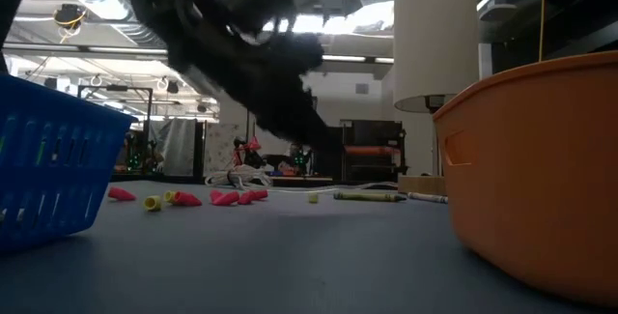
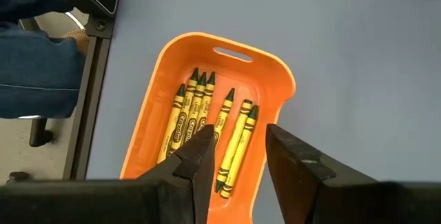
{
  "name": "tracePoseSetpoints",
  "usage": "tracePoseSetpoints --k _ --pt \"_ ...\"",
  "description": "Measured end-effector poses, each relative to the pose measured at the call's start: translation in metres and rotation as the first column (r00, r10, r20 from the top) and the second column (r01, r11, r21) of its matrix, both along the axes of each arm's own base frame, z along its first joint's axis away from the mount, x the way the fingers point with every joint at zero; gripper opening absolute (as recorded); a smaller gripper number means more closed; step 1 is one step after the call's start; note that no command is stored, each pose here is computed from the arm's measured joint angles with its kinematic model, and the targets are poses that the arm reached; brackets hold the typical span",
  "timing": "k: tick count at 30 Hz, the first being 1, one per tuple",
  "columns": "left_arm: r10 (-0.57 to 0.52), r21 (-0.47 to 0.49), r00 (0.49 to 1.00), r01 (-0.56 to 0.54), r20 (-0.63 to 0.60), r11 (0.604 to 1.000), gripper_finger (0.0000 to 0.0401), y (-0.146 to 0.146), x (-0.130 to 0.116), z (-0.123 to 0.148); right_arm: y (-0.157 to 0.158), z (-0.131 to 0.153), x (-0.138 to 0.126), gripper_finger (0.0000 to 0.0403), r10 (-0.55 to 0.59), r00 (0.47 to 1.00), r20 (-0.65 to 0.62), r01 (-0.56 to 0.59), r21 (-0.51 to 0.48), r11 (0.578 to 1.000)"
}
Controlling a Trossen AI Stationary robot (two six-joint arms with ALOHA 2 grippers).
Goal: Sort crayons
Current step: Put the orange crayon into the green bin
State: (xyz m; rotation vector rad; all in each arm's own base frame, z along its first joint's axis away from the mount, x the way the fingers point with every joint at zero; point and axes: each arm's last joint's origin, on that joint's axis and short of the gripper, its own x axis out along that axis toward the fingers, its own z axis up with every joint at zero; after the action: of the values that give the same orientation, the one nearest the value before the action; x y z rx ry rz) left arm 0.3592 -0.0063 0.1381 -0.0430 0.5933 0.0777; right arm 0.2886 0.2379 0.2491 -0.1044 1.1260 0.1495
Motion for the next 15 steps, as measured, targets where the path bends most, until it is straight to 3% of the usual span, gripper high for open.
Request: tracePoseSetpoints --k 7,15 --pt "-0.010 -0.054 0.996 0.005 -0.091 0.999 0.0007 -0.016 -0.034 0.051 0.000 0.000 0.000 0.0129 0.000 1.000 0.000 0.000 0.000 1.000" --pt "0.029 -0.188 0.971 -0.075 -0.236 0.979 0.0007 -0.036 -0.103 0.105 0.000 0.000 0.000 0.0129 0.003 1.000 0.003 -0.003 -0.004 1.000"
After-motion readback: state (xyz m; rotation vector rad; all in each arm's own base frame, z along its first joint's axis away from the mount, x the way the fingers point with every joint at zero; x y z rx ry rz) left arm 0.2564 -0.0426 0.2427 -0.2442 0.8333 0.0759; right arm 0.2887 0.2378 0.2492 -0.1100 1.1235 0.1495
